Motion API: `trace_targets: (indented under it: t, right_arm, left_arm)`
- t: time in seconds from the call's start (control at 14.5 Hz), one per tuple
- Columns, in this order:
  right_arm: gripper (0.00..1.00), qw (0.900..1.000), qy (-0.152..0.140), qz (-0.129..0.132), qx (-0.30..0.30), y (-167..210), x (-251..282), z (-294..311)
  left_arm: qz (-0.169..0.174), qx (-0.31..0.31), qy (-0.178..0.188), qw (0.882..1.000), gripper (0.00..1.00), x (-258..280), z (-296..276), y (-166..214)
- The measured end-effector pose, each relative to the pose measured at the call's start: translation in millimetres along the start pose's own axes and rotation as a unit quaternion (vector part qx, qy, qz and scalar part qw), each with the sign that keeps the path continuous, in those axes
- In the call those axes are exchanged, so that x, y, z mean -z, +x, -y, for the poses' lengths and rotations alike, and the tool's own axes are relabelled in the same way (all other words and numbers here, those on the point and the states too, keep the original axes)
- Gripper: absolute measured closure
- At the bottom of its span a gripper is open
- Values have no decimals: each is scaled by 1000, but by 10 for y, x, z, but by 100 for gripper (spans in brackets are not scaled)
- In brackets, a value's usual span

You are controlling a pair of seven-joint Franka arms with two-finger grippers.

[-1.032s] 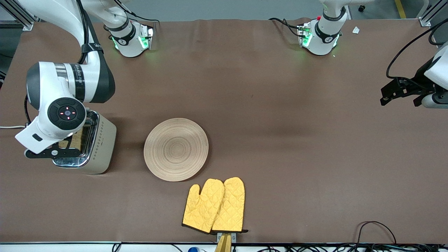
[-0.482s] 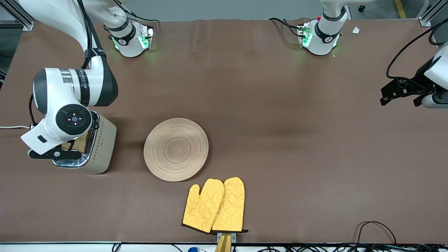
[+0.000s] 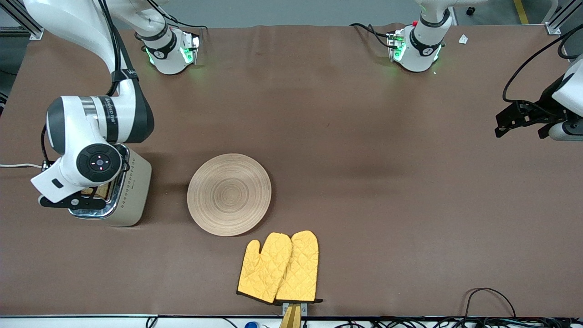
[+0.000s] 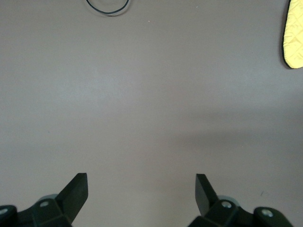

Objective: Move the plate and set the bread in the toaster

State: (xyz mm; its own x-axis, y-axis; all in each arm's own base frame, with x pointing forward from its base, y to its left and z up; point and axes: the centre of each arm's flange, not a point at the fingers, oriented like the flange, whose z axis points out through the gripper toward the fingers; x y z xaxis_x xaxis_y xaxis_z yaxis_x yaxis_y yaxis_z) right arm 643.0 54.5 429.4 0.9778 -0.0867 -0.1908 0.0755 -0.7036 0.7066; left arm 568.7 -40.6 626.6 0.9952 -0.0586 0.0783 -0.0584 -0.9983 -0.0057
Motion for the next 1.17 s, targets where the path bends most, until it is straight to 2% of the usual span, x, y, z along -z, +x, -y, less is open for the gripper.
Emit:
trace_targets:
  t: [0.28, 0.69, 0.76, 1.17]
  right_arm:
    - [97, 1000, -5, 10, -6, 58, -132, 158]
    - [97, 999, -16, 26, -6, 280, -572, 719]
    - [93, 999, -18, 29, -4, 300, -623, 779]
    - [32, 1000, -8, 24, -5, 322, -599, 822]
  left_arm:
    - [0, 0, 0, 1000, 0, 1, 0, 0]
    - [0, 1, 0, 1000, 0, 0, 0, 1]
    - [0, 1, 0, 1000, 0, -1, 0, 1]
    - [-3, 1, 0, 1000, 0, 3, 0, 9]
